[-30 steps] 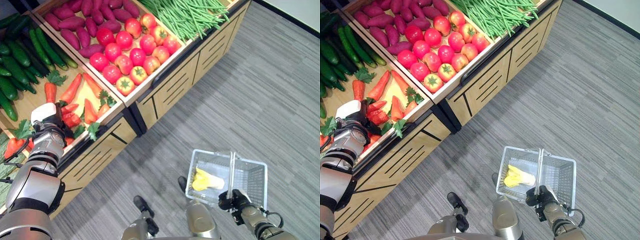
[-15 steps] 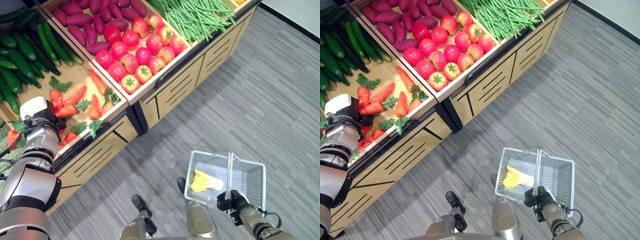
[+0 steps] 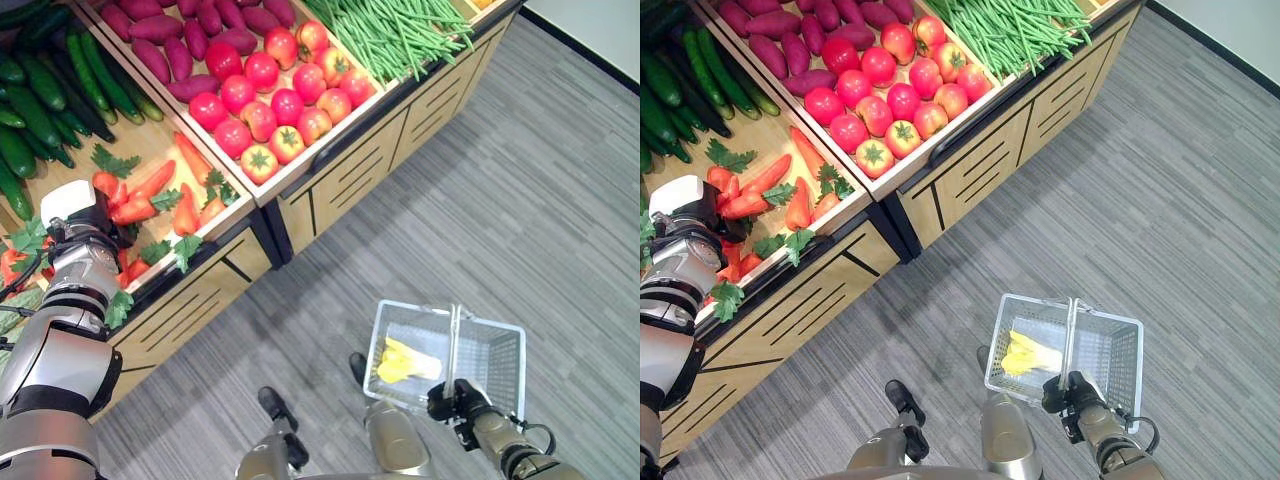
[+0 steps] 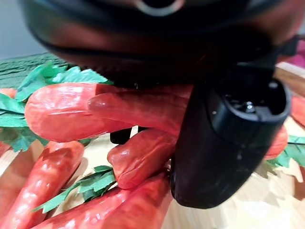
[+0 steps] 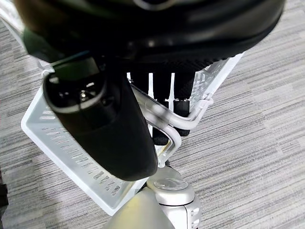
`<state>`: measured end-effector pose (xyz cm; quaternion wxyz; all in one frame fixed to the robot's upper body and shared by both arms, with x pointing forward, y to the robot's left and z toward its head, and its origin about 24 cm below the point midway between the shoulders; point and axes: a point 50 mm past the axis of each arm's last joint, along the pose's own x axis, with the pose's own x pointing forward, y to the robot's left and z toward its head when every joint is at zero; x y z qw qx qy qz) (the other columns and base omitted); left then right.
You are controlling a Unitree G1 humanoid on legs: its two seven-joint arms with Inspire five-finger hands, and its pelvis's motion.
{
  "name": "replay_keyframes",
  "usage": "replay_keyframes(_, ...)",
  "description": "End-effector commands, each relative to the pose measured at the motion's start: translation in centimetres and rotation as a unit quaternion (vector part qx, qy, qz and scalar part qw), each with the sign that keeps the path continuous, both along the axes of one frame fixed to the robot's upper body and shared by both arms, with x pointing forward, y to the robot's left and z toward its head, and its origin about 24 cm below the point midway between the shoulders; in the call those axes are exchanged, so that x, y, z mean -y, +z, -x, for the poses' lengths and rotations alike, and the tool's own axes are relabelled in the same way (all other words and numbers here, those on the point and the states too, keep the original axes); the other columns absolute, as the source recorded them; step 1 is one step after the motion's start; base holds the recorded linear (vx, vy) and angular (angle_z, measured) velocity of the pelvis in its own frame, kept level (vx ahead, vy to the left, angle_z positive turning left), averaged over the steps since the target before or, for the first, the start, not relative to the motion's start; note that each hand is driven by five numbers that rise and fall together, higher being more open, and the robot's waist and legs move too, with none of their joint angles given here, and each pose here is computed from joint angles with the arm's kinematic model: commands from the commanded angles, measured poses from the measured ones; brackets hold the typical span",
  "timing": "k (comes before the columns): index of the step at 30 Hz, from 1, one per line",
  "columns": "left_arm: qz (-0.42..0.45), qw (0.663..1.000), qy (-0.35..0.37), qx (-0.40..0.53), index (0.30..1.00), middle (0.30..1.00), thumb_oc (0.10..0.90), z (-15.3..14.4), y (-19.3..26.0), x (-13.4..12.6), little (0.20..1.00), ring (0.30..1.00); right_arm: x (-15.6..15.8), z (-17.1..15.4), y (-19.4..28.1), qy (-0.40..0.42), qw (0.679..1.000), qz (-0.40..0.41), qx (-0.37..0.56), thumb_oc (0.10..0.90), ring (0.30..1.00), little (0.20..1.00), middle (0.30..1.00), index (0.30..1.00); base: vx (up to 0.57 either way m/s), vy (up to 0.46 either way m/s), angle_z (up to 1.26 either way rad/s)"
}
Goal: Get the vegetables into the basket
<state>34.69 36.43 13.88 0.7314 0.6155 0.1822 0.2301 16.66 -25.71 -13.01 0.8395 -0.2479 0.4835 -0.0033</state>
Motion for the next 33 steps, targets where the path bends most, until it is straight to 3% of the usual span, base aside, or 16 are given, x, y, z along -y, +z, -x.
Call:
replay_keyframes(1,-0.022,0.997,0.009,0.067,0.300,0.300,0.400,-0.3,3.1,-0.5,0.300,0.300,1.2,4.7,-1.4,0.022,0.996,0.031,-0.083,0.400,0.300,0.300,0.300,0.300,0.04,-0.014,0.08)
replay_keyframes(12,-0.090,0.976,-0.070,0.187,0.300,0.300,0.400,-0.9,8.4,1.8,0.300,0.300,1.6,5.7,-1.5,0.020,0.995,0.038,-0.090,0.400,0.300,0.300,0.300,0.300,0.01,-0.009,0.07)
replay_keyframes(22,-0.147,0.949,-0.093,0.264,0.300,0.300,0.400,0.4,12.8,2.0,0.300,0.300,2.4,6.6,-1.5,0.023,0.993,0.052,-0.107,0.400,0.300,0.300,0.300,0.300,0.00,-0.003,0.02)
replay_keyframes(33,-0.126,0.946,-0.146,0.262,0.300,0.300,0.400,1.6,11.0,3.3,0.300,0.300,2.9,7.2,-1.6,-0.004,0.992,0.050,-0.120,0.400,0.300,0.300,0.300,0.300,0.02,-0.008,0.03)
